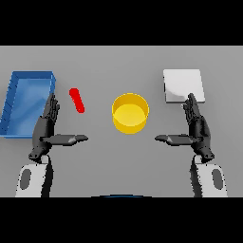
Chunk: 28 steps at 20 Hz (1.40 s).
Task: Pick up the red beaker and tilt it to pour out 1 green nut into yellow bowl. Pick up the yellow bowl and place it on the metallic measuring scale.
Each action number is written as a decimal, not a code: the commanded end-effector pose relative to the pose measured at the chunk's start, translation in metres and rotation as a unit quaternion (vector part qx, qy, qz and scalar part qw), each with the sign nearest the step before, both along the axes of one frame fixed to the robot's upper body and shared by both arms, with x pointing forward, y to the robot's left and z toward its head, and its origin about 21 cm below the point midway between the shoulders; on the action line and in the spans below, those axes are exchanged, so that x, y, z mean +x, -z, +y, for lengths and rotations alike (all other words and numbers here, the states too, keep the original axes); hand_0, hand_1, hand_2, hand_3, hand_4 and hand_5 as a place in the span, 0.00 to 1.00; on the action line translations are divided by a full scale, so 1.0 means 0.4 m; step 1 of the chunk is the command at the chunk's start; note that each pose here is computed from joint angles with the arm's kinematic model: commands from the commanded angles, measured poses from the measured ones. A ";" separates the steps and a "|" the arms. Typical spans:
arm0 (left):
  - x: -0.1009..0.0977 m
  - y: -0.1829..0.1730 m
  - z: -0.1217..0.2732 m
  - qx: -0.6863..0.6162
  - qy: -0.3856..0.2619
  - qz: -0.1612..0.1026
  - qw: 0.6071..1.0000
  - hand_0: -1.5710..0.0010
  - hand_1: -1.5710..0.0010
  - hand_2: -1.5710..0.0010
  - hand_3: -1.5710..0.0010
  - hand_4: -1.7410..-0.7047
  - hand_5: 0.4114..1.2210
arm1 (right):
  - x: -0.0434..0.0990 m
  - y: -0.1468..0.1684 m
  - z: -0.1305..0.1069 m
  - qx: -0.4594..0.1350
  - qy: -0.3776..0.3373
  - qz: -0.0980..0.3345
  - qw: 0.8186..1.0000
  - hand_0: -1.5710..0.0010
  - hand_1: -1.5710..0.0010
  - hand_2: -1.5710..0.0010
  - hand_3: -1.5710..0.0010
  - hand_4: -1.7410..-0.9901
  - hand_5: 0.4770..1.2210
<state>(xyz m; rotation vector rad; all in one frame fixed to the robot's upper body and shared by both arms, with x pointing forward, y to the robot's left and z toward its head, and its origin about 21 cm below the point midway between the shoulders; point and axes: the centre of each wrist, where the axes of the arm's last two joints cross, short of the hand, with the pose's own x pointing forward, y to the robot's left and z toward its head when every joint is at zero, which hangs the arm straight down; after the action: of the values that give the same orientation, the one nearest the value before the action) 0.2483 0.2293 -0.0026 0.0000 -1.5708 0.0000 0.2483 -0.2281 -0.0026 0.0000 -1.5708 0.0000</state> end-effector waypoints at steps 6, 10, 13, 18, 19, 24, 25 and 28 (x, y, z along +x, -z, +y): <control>-0.024 0.006 0.016 0.000 -0.002 0.002 1.000 1.00 1.00 1.00 1.00 0.52 0.33 | 0.003 0.003 0.005 0.000 -0.001 -0.001 1.000 1.00 1.00 1.00 1.00 0.75 0.13; -0.072 -0.027 0.014 0.066 0.040 -0.026 0.997 1.00 1.00 1.00 1.00 0.52 0.32 | -0.026 -0.016 -0.011 -0.115 -0.023 -0.033 0.993 1.00 1.00 1.00 1.00 0.73 0.14; -0.075 -0.037 0.016 0.074 0.044 -0.013 0.996 1.00 1.00 1.00 1.00 0.53 0.31 | -0.031 -0.021 -0.018 -0.123 -0.027 -0.037 0.991 1.00 1.00 1.00 1.00 0.73 0.14; -0.062 -0.042 0.000 0.082 0.048 0.004 0.995 1.00 1.00 1.00 1.00 0.54 0.30 | -0.025 -0.033 -0.017 -0.093 -0.042 -0.042 0.994 1.00 1.00 1.00 1.00 0.62 0.18; -0.056 -0.032 0.001 0.083 0.046 0.009 0.995 1.00 1.00 1.00 1.00 0.54 0.30 | -0.029 -0.030 -0.018 -0.089 -0.046 -0.049 0.994 1.00 1.00 1.00 1.00 0.61 0.19; 0.015 -0.008 -0.010 0.095 0.042 0.012 0.995 1.00 1.00 1.00 1.00 0.51 0.31 | -0.027 -0.026 -0.032 -0.092 -0.049 -0.048 0.993 1.00 1.00 1.00 1.00 0.59 0.20; 0.031 -0.001 -0.009 0.096 0.039 0.018 0.994 1.00 1.00 1.00 1.00 0.51 0.31 | -0.030 -0.026 -0.024 -0.088 -0.054 -0.056 0.993 1.00 1.00 1.00 1.00 0.59 0.19; 0.095 0.012 -0.015 0.101 0.033 0.025 0.994 1.00 1.00 1.00 1.00 0.51 0.30 | -0.029 -0.024 -0.034 -0.095 -0.050 -0.050 0.993 1.00 1.00 1.00 1.00 0.60 0.19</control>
<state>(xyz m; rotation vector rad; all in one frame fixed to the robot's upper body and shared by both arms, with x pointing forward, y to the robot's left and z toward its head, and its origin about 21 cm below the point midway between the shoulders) 0.2866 0.2230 -0.0073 0.1064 -1.5078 -0.2085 0.2367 -0.2418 0.0068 -0.0725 -1.6646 0.2309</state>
